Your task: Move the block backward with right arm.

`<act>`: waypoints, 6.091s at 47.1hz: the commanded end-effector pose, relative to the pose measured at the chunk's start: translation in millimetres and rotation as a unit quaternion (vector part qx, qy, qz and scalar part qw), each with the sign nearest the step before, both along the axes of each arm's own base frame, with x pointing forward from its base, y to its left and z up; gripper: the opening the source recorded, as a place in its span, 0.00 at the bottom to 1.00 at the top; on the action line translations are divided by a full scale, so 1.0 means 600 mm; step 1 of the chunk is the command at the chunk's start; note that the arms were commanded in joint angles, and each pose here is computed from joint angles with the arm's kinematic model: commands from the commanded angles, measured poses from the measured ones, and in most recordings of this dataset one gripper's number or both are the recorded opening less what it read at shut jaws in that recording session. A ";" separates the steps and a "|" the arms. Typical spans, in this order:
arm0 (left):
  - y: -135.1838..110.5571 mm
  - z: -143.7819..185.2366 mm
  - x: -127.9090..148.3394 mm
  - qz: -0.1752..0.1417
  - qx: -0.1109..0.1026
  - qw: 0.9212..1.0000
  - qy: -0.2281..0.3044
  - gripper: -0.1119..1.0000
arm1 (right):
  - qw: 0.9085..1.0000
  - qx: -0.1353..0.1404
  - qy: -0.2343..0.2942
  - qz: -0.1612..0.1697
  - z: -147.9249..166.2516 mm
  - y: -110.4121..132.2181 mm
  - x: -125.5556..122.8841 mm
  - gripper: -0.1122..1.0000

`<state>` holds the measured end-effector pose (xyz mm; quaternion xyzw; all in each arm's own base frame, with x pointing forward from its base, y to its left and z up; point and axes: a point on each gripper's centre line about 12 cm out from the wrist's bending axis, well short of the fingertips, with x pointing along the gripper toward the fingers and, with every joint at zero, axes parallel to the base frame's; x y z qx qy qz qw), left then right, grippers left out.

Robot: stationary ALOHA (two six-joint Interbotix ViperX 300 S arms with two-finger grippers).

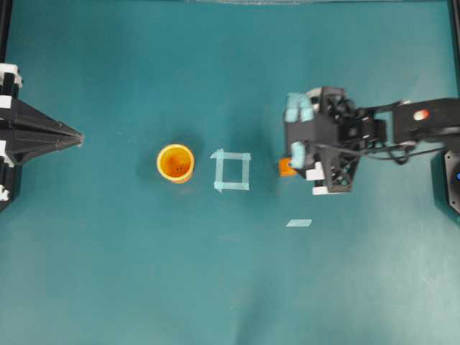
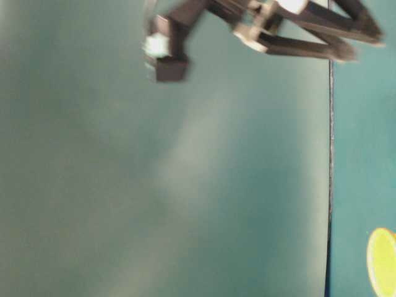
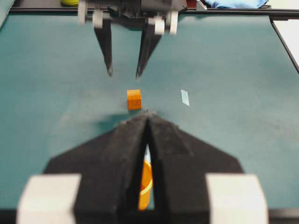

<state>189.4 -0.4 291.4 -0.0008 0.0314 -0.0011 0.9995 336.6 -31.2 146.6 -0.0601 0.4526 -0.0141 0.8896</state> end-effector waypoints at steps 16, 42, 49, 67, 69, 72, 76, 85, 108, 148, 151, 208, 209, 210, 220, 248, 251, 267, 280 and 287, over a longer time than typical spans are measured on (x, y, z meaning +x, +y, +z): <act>-0.001 0.018 0.004 -0.001 0.003 1.000 -0.014 0.10 | 1.000 0.004 -0.005 0.016 -0.033 0.015 0.017 0.67; -0.001 0.018 0.004 -0.001 0.003 1.000 -0.012 0.10 | 1.000 0.013 -0.005 0.006 -0.042 0.015 0.024 0.50; -0.001 0.021 0.003 -0.002 0.003 1.000 -0.015 0.10 | 1.000 0.016 -0.009 -0.006 0.013 0.014 0.027 0.46; -0.001 0.023 0.001 -0.001 0.003 1.000 -0.018 0.10 | 0.998 0.054 -0.008 -0.038 0.164 0.019 0.027 0.46; -0.001 0.023 0.001 -0.001 0.003 1.000 -0.018 0.10 | 0.997 0.067 -0.004 -0.043 0.167 0.021 0.028 0.46; -0.001 0.023 0.001 -0.002 0.003 1.000 -0.018 0.10 | 0.996 0.078 -0.002 -0.049 0.168 0.023 0.030 0.46; -0.001 0.023 0.001 -0.001 0.003 1.000 -0.018 0.10 | 0.995 0.084 -0.004 -0.054 0.169 0.024 0.033 0.46; -0.001 0.023 0.001 -0.001 0.004 1.000 -0.018 0.10 | 0.991 0.097 -0.008 -0.091 0.173 0.002 0.034 0.46; -0.001 0.023 0.001 -0.001 0.002 1.000 -0.019 0.10 | 0.971 0.099 -0.032 -0.217 0.187 -0.151 0.033 0.46; -0.001 0.026 0.001 -0.001 0.003 1.000 -0.021 0.10 | 0.936 0.084 -0.051 -0.337 0.195 -0.347 0.020 0.46; -0.001 0.026 0.001 -0.001 0.002 1.000 -0.021 0.10 | 0.935 0.084 -0.052 -0.341 0.196 -0.353 0.017 0.46; -0.001 0.026 0.001 -0.001 0.002 1.000 -0.021 0.10 | 0.934 0.080 -0.051 -0.345 0.195 -0.361 0.014 0.46; -0.001 0.026 0.001 -0.001 0.002 1.000 -0.021 0.10 | 0.933 0.080 -0.052 -0.346 0.196 -0.361 0.014 0.46; -0.001 0.026 0.001 -0.002 0.002 1.000 -0.021 0.10 | 0.934 0.080 -0.052 -0.345 0.196 -0.361 0.014 0.46; -0.001 0.025 0.001 -0.001 0.003 1.000 -0.019 0.10 | 0.933 0.080 -0.051 -0.346 0.195 -0.362 0.013 0.46; -0.001 0.027 0.001 -0.001 0.002 1.000 -0.021 0.10 | 0.933 0.079 -0.051 -0.346 0.195 -0.363 0.012 0.46; -0.001 0.027 0.001 -0.001 0.002 1.000 -0.021 0.10 | 0.933 0.079 -0.051 -0.347 0.195 -0.363 0.012 0.46; -0.001 0.025 0.001 -0.001 0.002 1.000 -0.020 0.10 | 0.933 0.079 -0.051 -0.348 0.194 -0.363 0.011 0.46; -0.001 0.027 0.001 -0.002 0.002 1.000 -0.021 0.10 | 0.933 0.080 -0.050 -0.347 0.193 -0.363 0.011 0.46; -0.001 0.026 0.001 -0.001 0.002 1.000 -0.021 0.10 | 0.933 0.079 -0.049 -0.348 0.193 -0.364 0.010 0.46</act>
